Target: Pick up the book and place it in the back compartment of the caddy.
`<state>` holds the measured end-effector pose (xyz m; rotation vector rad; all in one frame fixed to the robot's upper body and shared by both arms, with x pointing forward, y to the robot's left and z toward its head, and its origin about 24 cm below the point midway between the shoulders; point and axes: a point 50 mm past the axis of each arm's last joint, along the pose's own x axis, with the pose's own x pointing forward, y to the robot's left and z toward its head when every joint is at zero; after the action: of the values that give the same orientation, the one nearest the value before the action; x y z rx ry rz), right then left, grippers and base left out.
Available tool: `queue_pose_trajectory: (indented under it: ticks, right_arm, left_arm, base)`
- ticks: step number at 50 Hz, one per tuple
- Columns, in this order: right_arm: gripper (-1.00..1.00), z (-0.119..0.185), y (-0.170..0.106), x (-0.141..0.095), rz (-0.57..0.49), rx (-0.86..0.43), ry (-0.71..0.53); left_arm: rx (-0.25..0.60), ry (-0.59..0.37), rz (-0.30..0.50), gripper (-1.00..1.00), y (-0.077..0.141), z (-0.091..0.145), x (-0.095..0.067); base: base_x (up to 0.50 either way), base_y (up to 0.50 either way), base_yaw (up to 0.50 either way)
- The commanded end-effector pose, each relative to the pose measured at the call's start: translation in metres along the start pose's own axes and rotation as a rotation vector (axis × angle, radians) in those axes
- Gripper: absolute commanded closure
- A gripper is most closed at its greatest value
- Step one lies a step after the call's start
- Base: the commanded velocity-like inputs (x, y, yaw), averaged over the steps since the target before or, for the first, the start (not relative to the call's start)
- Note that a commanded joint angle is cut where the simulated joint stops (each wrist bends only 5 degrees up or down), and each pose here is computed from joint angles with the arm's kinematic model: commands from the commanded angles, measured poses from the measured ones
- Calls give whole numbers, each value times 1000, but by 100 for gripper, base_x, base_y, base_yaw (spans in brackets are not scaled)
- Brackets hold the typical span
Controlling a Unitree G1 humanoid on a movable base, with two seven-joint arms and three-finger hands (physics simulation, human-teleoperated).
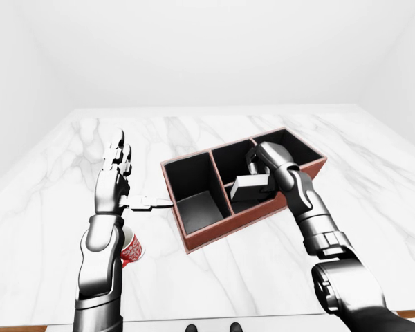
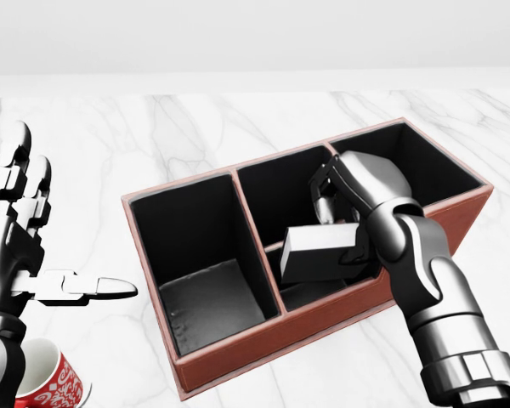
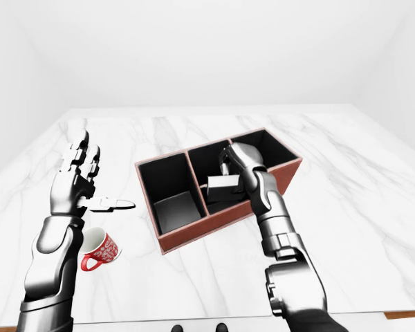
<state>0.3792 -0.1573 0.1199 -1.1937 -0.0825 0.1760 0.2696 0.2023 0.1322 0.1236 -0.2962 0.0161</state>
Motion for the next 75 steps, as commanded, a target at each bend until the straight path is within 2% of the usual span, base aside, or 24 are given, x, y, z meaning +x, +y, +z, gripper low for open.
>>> queue_pose_trajectory:
  ticks: [1, 43, 44, 45, 64, 68, 75]
  right_arm:
    - [100, -3, -3, 3, -36, -2, 17]
    - [100, -19, 18, 10, -14, -25, 109]
    - [-29, -19, 17, 10, -34, -34, 110]
    - [-100, -19, 17, 11, -26, -29, 113]
    - [-100, -16, 13, 7, -42, -48, 82]
    - [-100, -3, -3, -1, -82, -11, 14]
    - [-100, 11, -25, -23, -127, 62, -27]
  left_arm:
    - [1, 0, 0, -99, 0, 0, 0]
    - [1, 5, 0, -99, 0, -1, 0]
    - [1, 6, 0, -99, 0, -1, 0]
    - [1, 7, 0, -100, 0, -2, 0]
    - [3, 5, 2, -99, 0, -1, 0]
    - [4, 5, 1, -99, 0, -1, 0]
    - [4, 3, 1, -99, 0, -1, 0]
  base:
    - [0, 0, 0]
    - [0, 0, 0]
    - [1, 0, 0]
    - [1, 0, 1]
    - [0, 0, 0]
    - [0, 0, 0]
    - [0, 0, 0]
